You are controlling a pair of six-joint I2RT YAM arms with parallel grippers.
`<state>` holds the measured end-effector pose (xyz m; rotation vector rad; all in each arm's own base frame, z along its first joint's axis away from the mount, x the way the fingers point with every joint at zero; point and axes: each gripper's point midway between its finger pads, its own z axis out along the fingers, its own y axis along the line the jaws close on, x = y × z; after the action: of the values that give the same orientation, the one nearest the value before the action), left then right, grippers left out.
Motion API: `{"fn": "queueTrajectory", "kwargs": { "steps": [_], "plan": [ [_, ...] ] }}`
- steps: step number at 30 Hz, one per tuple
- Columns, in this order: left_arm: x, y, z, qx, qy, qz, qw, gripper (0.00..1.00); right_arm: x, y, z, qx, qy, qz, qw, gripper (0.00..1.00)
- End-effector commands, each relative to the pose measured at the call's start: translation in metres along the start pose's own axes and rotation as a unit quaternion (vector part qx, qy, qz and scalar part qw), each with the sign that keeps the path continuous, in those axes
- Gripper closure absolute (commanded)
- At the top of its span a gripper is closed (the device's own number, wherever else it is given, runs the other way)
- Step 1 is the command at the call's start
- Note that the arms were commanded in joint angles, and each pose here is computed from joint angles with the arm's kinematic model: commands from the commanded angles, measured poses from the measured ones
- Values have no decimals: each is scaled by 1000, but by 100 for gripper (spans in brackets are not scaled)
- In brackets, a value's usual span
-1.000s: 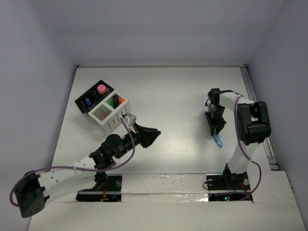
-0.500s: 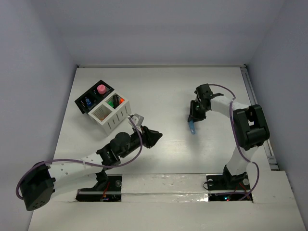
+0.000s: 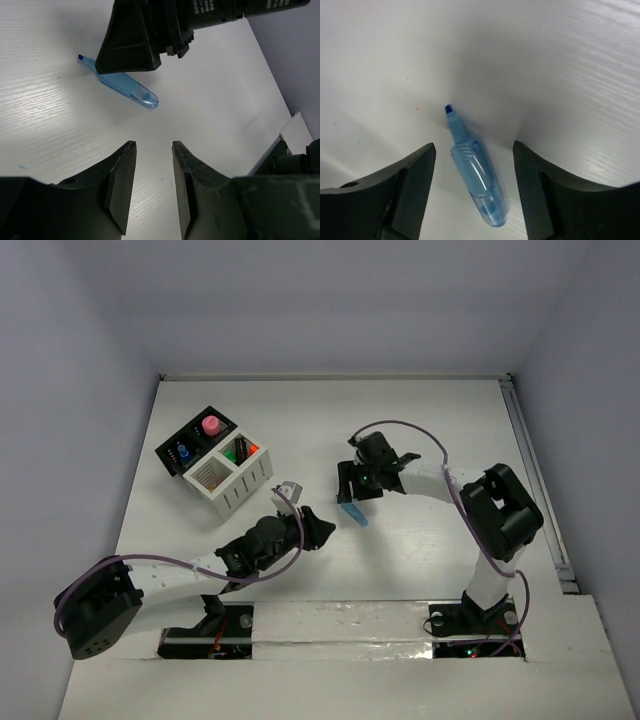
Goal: Sort the stationery into containers
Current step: Move the pen to the center of the board, then pick up the pen from the center of the board.
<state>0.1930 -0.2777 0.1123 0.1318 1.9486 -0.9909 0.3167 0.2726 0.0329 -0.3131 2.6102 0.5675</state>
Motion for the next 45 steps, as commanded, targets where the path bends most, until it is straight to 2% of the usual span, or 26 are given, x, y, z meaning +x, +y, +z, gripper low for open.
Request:
{"fn": "queueTrajectory", "kwargs": {
  "steps": [1, 4, 6, 7, 12, 16, 21, 32, 45],
  "plan": [
    [-17, -2, 2, -12, -39, -27, 999, 68, -15, -11, -12, 21, -45, -8, 999, 29],
    [-21, 2, 4, -27, -46, -25, 998, 68, -21, -2, -32, 5, -86, -9, 996, 27],
    [-23, 3, 6, -32, -49, -22, 998, 68, -4, 1, -39, -5, -97, -11, 995, 26],
    [-22, 4, 8, -35, -47, -18, 998, 68, 14, -4, -39, -2, -88, -14, 996, 26],
    [-23, 8, 14, -47, -45, -8, 998, 68, 53, -16, -37, 6, -68, -20, 997, 31],
    [-25, 8, 19, -50, -43, -3, 998, 68, 66, -19, -33, 37, -57, -48, 997, 35],
    [-28, 7, 22, -47, -44, 1, 998, 68, 71, -23, -24, 81, -47, -79, 992, 35],
    [-32, 18, 20, -61, -50, 3, 997, 68, 80, -22, -10, 126, -26, -113, 985, 50],
    [-37, 18, 21, -61, -52, 6, 997, 69, 92, -8, -21, 115, 3, -105, 988, 50]
  ]
}}
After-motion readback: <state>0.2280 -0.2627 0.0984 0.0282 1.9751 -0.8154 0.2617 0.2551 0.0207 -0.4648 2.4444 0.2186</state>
